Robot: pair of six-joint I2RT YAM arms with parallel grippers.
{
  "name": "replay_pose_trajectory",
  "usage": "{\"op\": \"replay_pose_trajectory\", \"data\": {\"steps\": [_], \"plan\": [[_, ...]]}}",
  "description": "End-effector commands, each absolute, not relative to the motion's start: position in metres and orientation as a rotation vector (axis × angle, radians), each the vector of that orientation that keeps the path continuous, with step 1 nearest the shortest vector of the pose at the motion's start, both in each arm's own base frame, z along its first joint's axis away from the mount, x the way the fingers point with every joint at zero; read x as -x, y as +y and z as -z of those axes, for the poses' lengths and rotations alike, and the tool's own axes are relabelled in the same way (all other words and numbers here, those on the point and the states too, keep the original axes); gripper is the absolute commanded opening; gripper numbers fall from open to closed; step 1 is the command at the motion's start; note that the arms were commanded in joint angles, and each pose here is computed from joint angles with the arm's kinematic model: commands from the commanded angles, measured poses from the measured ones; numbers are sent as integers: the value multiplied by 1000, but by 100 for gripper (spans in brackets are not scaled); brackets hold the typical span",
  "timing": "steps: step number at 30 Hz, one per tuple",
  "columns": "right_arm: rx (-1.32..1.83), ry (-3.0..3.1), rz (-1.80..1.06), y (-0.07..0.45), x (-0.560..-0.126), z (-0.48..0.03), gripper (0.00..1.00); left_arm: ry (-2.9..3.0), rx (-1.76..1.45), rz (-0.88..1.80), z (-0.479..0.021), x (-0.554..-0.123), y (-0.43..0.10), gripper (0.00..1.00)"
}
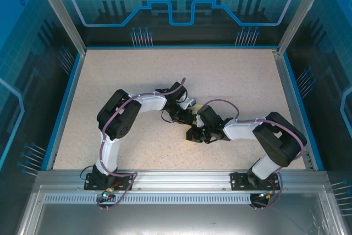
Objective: Fold a paper plane with a square sheet of paper (pick it up from the middle)
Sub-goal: Third fold the triangle at the center of the table.
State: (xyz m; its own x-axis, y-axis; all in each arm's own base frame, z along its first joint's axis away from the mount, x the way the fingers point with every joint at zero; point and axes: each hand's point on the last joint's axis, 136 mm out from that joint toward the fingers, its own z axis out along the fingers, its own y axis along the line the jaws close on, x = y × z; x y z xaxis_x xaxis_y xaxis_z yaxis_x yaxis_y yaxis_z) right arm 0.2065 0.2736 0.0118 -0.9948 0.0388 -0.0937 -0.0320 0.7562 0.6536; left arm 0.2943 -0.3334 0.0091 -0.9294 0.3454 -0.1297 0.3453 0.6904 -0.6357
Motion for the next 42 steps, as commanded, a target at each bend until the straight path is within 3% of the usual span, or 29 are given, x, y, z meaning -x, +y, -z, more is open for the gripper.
{"op": "replay_pose_trajectory", "data": {"steps": [1,7,17,29,42], "plan": [[2,2817,-1123,284,-214,-16,6,-2910,506,-690,66,-273,-286,8],[-4,2878,-1060,276,-207,-3,6,-2905,504,-687,69,-271,-286,8],[-67,2751,-1092,247,-230,-52,7,-2903,510,-695,68,-272,-287,8],[-183,2751,-983,205,-261,-29,7,-2910,512,-717,60,-275,-290,9],[-242,2864,-798,171,-249,6,7,-2915,511,-813,34,-282,-302,13]]}}
